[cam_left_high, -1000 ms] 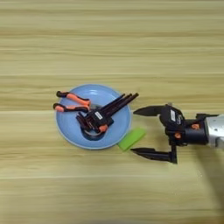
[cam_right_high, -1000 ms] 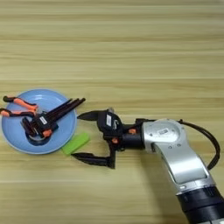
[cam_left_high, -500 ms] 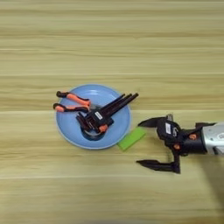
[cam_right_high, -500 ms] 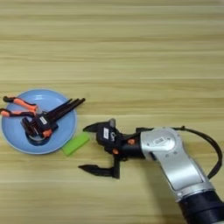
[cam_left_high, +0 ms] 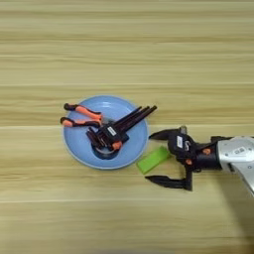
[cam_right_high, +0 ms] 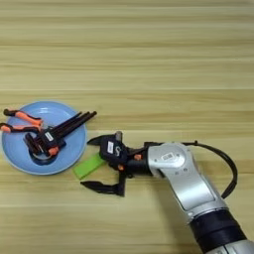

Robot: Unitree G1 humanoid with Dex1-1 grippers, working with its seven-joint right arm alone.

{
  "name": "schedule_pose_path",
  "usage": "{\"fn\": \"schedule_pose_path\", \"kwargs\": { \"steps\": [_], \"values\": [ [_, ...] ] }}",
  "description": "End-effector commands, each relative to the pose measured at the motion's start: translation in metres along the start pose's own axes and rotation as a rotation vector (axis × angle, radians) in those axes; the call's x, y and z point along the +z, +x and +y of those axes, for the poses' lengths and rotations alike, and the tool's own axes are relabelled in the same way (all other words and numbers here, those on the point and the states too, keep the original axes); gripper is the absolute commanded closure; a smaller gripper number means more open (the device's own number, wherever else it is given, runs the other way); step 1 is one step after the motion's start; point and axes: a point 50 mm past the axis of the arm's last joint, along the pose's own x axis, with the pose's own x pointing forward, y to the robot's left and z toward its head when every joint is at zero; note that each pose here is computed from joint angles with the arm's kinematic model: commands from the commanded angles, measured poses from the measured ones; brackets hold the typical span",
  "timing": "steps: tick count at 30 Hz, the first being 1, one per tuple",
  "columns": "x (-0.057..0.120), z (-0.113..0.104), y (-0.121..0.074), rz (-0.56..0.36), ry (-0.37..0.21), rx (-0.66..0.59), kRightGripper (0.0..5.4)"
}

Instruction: Move the objects on the table

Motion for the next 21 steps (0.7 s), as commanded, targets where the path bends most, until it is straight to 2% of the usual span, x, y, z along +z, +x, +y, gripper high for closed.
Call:
{"fn": "schedule_pose_path", "kwargs": {
  "steps": [1,4,8,21],
  "values": [
    [0.0112,-0.0146,-0.0062,0.007,-0.076,-0.058,0.04],
    [0.0105,-0.0140,-0.0065,0.010,-0.073,-0.045,0.04],
    [0.0099,-0.0131,-0.0070,0.014,-0.069,-0.033,0.33],
    [0.0095,-0.0146,-0.0073,0.024,-0.059,-0.032,1.67]
  ]
}}
